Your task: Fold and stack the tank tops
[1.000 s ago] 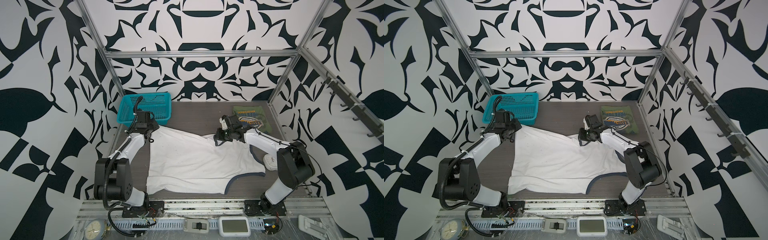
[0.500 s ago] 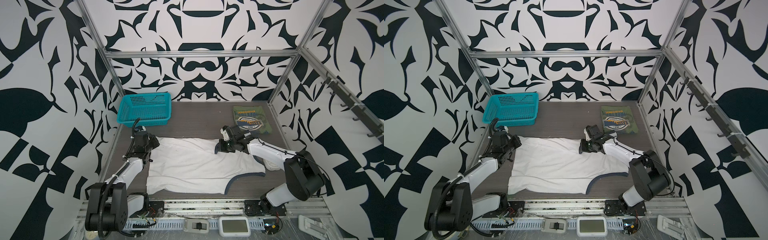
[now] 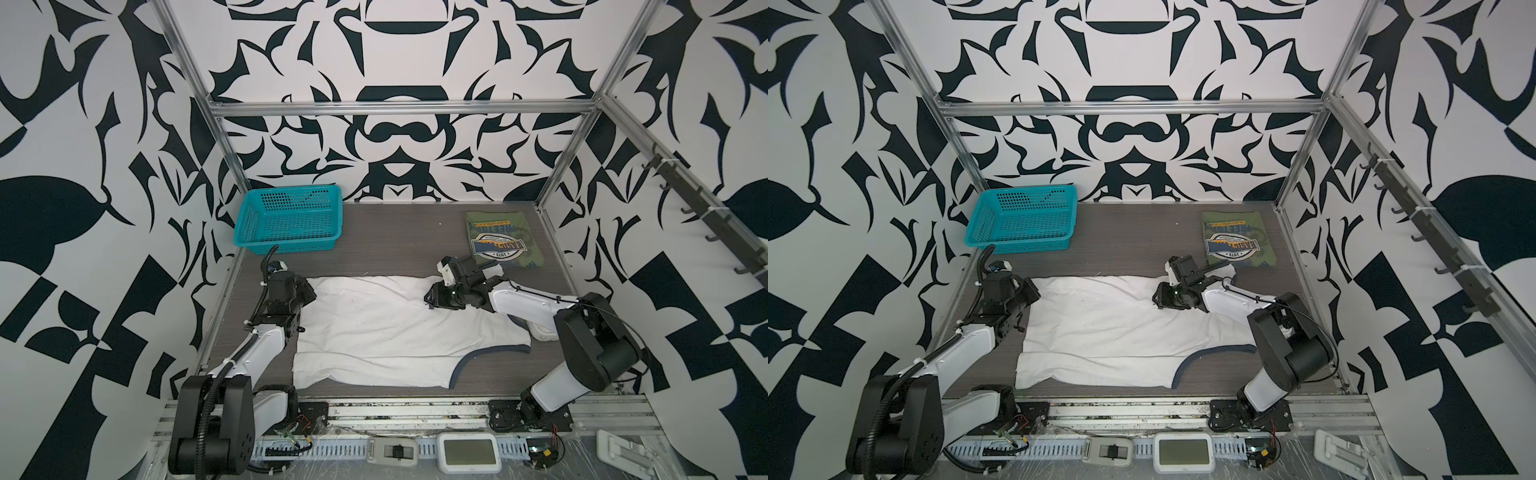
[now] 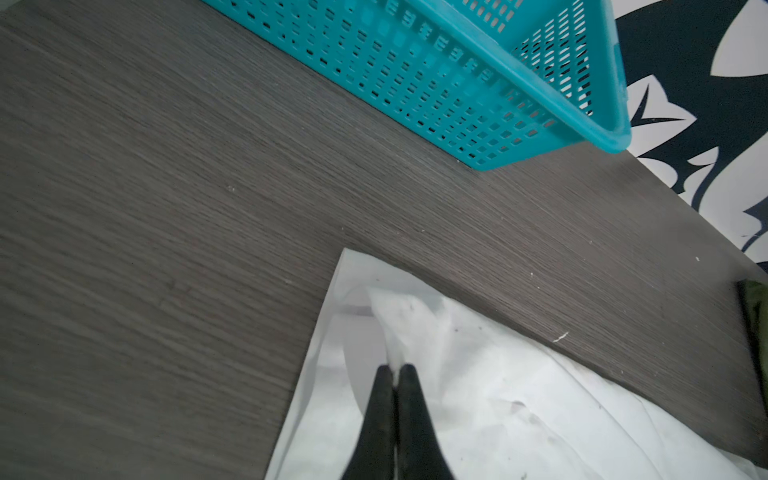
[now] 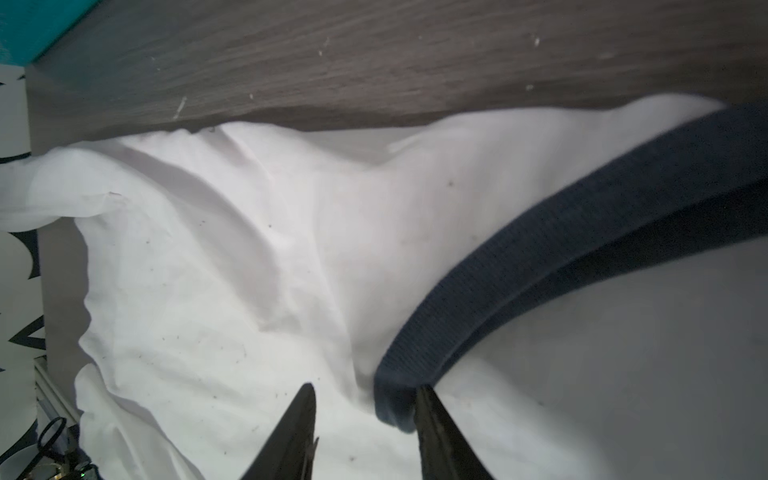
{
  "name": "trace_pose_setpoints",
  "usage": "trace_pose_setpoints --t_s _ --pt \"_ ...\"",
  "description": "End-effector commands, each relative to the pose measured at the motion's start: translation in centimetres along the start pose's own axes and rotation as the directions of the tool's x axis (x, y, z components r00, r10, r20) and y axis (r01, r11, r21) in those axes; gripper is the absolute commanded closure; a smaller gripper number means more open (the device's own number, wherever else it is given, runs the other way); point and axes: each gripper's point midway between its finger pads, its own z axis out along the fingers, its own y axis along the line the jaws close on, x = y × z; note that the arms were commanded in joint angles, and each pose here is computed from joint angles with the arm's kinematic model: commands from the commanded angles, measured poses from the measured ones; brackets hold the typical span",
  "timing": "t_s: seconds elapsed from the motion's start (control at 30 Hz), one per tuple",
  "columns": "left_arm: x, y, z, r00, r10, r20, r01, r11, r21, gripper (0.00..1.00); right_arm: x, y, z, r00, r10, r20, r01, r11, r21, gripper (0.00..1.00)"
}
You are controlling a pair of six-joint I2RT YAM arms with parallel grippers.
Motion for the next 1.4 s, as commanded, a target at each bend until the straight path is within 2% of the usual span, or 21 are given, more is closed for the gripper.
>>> trace_pose_setpoints --t_s 0.0,0.13,0.2,0.33,0.47,0.6,0.83,0.87,0.9,0.93,1.03,1.1,1.17,1.23,1.3,1.37 --pt "-0.7 0.6 -0.3 1.000 -0.018 0.016 0.018 0.999 -0.038 1.00 -0.9 0.6 0.3 1.000 -0.009 0.028 0.010 1.000 -0.012 0.58" --pt "-0.6 1.0 -0.6 0.999 -0.032 0.013 0.032 0.998 -0.059 1.00 -0.7 1.3 0.8 1.000 -0.026 0.010 0.027 0.999 -0.023 0.59" --pt "-0.3 1.2 -0.7 0.999 -0.041 0.010 0.041 0.997 -0.062 1.00 -0.4 1.4 0.8 1.000 -0.031 0.002 0.031 0.999 -0.024 0.63" --pt "-0.1 1.6 -1.3 0.999 -0.049 0.004 0.049 0.996 -0.076 1.00 -0.2 1.3 -0.2 0.999 -0.039 0.019 0.039 0.999 -0.013 0.84" --pt "0.0 2.1 -2.2 0.998 -0.055 0.011 0.056 0.995 -0.088 1.00 -0.2 0.9 -2.6 0.997 -0.059 0.054 0.056 0.997 0.043 0.94" --pt "0.3 3.0 -2.8 0.997 -0.079 0.022 0.081 0.988 -0.130 1.00 0.1 1.0 -4.3 0.997 -0.054 0.062 0.051 0.997 0.053 0.97" --pt "1.9 5.0 -2.7 0.983 -0.180 -0.039 0.164 0.952 -0.258 0.98 2.6 0.1 -3.6 1.000 -0.002 0.017 0.001 1.000 0.026 0.97" --pt "2.2 5.0 -2.6 0.980 -0.190 -0.053 0.170 0.950 -0.261 0.96 2.9 0.0 -3.5 1.000 0.001 0.014 -0.001 1.000 0.024 0.96" --pt "2.4 5.1 -2.6 0.976 -0.208 -0.058 0.185 0.944 -0.274 0.89 3.2 -0.1 -3.3 1.000 0.005 0.006 -0.005 1.000 0.021 0.95" --pt "2.5 5.3 -2.6 0.973 -0.222 -0.065 0.194 0.937 -0.290 0.78 3.5 -0.1 -3.2 1.000 0.006 -0.004 -0.006 1.000 0.013 0.92" --pt "2.3 5.4 -2.9 0.970 -0.232 -0.073 0.198 0.928 -0.316 0.51 3.8 0.1 -2.9 1.000 0.000 -0.028 0.000 1.000 0.009 0.69" --pt "1.3 5.7 -3.6 0.973 -0.229 -0.039 0.202 0.917 -0.344 0.39 3.3 -0.1 -3.5 1.000 -0.016 -0.017 0.017 0.999 0.043 0.53" --pt "-0.3 5.4 -4.7 0.975 -0.221 -0.001 0.207 0.913 -0.351 0.34 2.2 0.0 -4.8 0.999 -0.039 0.015 0.038 0.996 0.086 0.44" --pt "-1.7 3.8 -5.3 0.975 -0.222 0.024 0.220 0.936 -0.275 0.32 0.6 -0.5 -6.7 0.995 -0.084 0.060 0.073 0.982 0.171 0.39" --pt "-2.3 1.6 -5.2 0.976 -0.218 -0.006 0.213 0.960 -0.183 0.32 -1.0 -1.3 -8.2 0.990 -0.094 0.106 0.066 0.969 0.238 0.39" --pt "-1.5 -0.7 -4.4 0.972 -0.215 -0.099 0.204 0.973 -0.111 0.34 -2.6 -2.0 -8.9 0.988 -0.071 0.135 0.036 0.968 0.247 0.39"
